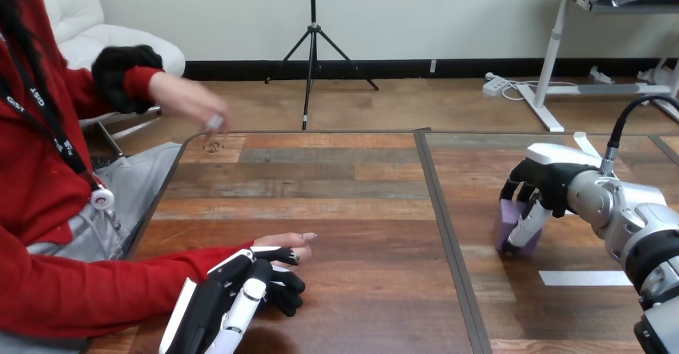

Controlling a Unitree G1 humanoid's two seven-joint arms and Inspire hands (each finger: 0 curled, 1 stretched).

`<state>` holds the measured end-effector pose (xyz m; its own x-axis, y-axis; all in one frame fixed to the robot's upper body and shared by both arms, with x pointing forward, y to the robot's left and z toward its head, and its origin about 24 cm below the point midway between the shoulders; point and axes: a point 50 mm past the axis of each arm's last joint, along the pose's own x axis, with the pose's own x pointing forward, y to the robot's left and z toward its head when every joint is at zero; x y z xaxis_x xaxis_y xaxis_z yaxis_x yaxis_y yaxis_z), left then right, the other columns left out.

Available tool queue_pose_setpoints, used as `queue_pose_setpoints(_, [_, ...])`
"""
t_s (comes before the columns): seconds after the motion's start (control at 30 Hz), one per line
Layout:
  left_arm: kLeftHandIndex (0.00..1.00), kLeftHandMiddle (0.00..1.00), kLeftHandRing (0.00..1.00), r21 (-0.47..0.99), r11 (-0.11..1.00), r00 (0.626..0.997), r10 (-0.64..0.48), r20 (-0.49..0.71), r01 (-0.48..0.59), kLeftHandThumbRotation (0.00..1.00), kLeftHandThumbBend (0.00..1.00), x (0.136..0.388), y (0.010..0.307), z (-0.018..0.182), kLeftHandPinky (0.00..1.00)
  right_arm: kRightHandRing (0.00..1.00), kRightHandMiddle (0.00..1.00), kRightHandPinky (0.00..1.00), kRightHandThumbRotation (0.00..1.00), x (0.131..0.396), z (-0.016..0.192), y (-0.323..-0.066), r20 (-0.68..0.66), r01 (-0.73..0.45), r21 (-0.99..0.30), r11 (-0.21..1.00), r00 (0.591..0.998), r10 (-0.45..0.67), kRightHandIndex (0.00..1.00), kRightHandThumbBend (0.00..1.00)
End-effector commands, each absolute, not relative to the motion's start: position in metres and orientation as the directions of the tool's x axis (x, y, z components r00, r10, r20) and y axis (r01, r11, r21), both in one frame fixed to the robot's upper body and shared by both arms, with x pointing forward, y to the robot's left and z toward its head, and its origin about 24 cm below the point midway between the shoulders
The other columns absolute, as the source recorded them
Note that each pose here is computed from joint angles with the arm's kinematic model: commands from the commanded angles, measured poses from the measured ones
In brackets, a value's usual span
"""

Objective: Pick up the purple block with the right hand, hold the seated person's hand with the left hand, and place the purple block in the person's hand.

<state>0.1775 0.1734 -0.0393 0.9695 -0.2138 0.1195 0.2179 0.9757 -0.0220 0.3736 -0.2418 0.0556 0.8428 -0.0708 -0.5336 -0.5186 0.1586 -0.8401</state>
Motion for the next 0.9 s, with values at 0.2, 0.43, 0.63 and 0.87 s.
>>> queue_pose_setpoints(0.2, [0.59, 0.51, 0.46, -0.014, 0.971, 0.948, -0.231, 0.221, 0.240, 0.76, 0.39, 0.1971, 0.1666, -0.0236, 0.42, 0.54, 0.57, 0.52, 0.00, 0.3836, 0.0735, -0.2370, -0.456, -0.442, -0.882, 0.166, 0.888, -0.057, 0.60, 0.63])
queue_pose_setpoints(0.43, [0.59, 0.51, 0.46, -0.019, 0.971, 0.948, -0.228, 0.222, 0.238, 0.77, 0.40, 0.1975, 0.1664, -0.0239, 0.41, 0.53, 0.56, 0.48, 0.00, 0.3834, 0.0733, -0.2371, -0.448, -0.434, -0.885, 0.171, 0.892, -0.054, 0.58, 0.61])
queue_pose_setpoints(0.63, [0.59, 0.50, 0.46, -0.023, 0.972, 0.950, -0.223, 0.220, 0.234, 0.77, 0.39, 0.1976, 0.1664, -0.0244, 0.41, 0.52, 0.55, 0.45, 0.00, 0.3832, 0.0729, -0.2376, -0.445, -0.431, -0.887, 0.169, 0.894, -0.058, 0.56, 0.62])
queue_pose_setpoints(0.87, [0.59, 0.50, 0.45, -0.028, 0.971, 0.949, -0.225, 0.222, 0.237, 0.77, 0.38, 0.1980, 0.1662, -0.0242, 0.40, 0.51, 0.55, 0.43, 0.00, 0.3830, 0.0725, -0.2378, -0.442, -0.429, -0.889, 0.159, 0.895, -0.060, 0.54, 0.64])
